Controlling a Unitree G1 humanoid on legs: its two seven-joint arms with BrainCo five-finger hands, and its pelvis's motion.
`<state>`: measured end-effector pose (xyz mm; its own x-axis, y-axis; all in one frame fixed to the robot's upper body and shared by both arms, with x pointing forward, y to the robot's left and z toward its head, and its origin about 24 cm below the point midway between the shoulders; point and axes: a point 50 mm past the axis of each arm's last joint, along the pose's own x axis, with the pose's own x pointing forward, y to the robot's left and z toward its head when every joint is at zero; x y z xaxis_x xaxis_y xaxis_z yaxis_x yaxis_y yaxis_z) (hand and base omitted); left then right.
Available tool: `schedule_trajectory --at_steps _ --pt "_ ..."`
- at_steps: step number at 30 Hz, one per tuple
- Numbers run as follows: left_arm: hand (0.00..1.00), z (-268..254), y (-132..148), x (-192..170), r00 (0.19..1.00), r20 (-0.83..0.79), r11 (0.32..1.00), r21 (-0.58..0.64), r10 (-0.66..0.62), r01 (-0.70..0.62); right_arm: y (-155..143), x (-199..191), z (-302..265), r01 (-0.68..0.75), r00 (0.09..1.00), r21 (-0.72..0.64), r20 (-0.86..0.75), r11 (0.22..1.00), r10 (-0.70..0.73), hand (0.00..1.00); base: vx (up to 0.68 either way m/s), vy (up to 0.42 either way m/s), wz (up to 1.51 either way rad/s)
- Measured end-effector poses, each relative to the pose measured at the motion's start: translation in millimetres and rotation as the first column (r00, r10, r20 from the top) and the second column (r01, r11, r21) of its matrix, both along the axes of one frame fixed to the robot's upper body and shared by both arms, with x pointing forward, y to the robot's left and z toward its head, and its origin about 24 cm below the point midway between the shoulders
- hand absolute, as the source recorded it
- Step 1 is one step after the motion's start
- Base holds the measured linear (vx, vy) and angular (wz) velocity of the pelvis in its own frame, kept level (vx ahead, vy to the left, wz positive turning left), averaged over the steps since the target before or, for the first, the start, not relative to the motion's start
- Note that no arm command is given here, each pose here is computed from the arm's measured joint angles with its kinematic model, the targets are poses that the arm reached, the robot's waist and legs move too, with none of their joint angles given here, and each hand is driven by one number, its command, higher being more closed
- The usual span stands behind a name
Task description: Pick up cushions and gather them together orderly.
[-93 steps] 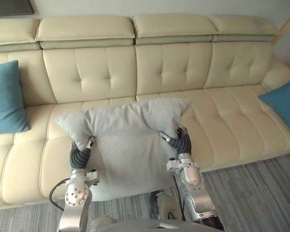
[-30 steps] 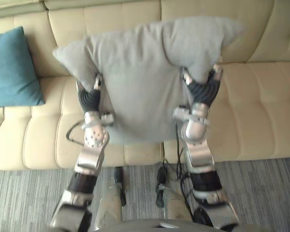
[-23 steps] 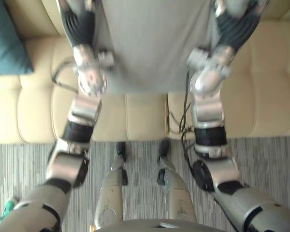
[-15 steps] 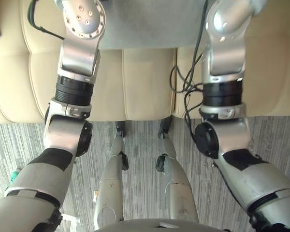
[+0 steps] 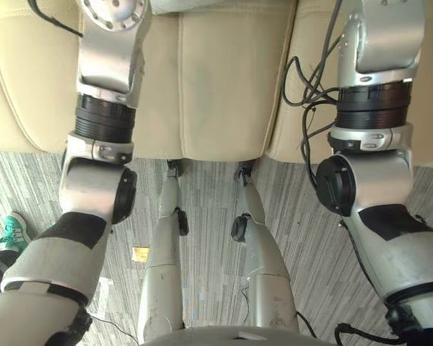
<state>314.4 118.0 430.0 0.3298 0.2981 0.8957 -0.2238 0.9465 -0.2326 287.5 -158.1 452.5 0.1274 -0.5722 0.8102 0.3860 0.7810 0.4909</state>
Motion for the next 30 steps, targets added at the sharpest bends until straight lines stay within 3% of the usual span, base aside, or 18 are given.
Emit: schedule_trajectory --at_steps 5,7,8,10,14,20,24,30 --pt "0.00 3 19 3 0.998 -0.007 0.996 0.071 0.058 -0.058 -13 11 -16 -0.015 0.998 0.016 -0.062 1.000 0.016 0.00 0.03 0.147 -0.05" --pt "0.00 -1 36 5 0.993 -0.024 0.989 0.093 0.115 -0.113 -26 14 -22 0.015 0.996 -0.006 -0.086 1.000 -0.015 0.00 0.01 0.091 -0.09" --pt "0.00 -14 67 10 0.979 -0.072 0.979 0.096 0.189 -0.181 -42 17 -29 0.013 0.992 -0.046 -0.125 0.999 -0.018 0.00 0.02 0.060 -0.11" --pt "0.00 -22 84 12 0.972 -0.105 0.976 0.081 0.209 -0.201 -50 19 -32 -0.002 0.989 -0.068 -0.148 0.998 -0.008 0.00 0.01 0.038 -0.11" --pt "0.00 -93 160 12 0.911 -0.305 0.957 0.009 0.279 -0.290 -79 34 -82 -0.081 0.948 -0.123 -0.315 0.989 0.039 0.00 -0.01 0.013 -0.22" --pt "0.00 -218 186 -22 0.808 -0.522 0.946 -0.006 0.272 -0.323 -103 17 -209 -0.135 0.819 -0.122 -0.572 0.983 0.042 0.00 -0.01 -0.008 -0.05" --pt "0.00 -339 169 -59 0.603 -0.789 0.952 -0.081 0.119 -0.294 -95 -16 -302 -0.193 0.653 -0.037 -0.751 0.980 0.100 0.00 0.03 -0.030 0.05" --pt "0.00 -465 121 -125 0.168 -0.976 0.961 -0.172 -0.137 -0.217 -66 -61 -423 -0.238 0.239 0.096 -0.959 0.967 0.154 0.00 0.11 0.010 0.02"
